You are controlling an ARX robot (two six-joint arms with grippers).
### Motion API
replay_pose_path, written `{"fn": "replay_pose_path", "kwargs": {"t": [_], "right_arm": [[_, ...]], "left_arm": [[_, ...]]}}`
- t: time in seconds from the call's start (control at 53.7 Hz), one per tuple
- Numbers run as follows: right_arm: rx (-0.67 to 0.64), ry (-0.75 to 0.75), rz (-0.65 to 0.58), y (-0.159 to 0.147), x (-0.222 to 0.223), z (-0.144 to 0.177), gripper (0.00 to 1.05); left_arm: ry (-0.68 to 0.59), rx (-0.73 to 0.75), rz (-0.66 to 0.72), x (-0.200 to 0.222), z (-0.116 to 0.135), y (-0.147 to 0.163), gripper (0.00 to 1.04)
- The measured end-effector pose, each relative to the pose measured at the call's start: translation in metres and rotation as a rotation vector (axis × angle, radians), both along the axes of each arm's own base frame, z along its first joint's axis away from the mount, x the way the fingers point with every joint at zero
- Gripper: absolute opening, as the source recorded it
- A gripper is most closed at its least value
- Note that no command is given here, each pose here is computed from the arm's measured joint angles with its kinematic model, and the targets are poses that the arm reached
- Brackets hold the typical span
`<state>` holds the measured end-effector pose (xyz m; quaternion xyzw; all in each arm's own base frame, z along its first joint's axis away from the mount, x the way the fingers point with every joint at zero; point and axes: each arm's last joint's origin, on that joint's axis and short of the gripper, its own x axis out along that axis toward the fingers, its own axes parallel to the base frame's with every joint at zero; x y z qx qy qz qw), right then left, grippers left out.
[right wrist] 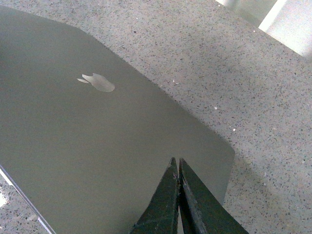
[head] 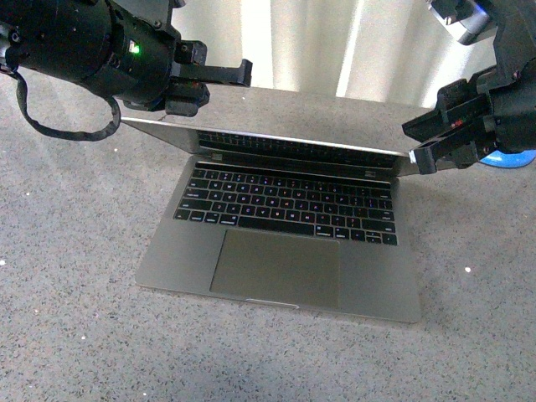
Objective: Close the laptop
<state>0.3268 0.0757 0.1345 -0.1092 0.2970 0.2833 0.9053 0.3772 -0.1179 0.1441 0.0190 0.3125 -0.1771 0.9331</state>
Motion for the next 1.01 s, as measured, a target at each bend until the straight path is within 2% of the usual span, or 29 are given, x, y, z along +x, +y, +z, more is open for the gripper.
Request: {"fn": "replay_pose_path", "kwargs": {"t": [1.006], "right_arm": [[-0.003,0.066,-0.009,0.003,-0.013,-0.020,0.01]], "left_arm": [[0.104,-0.081,0.014,-0.027,-0.028,-0.011,0.04]]}}
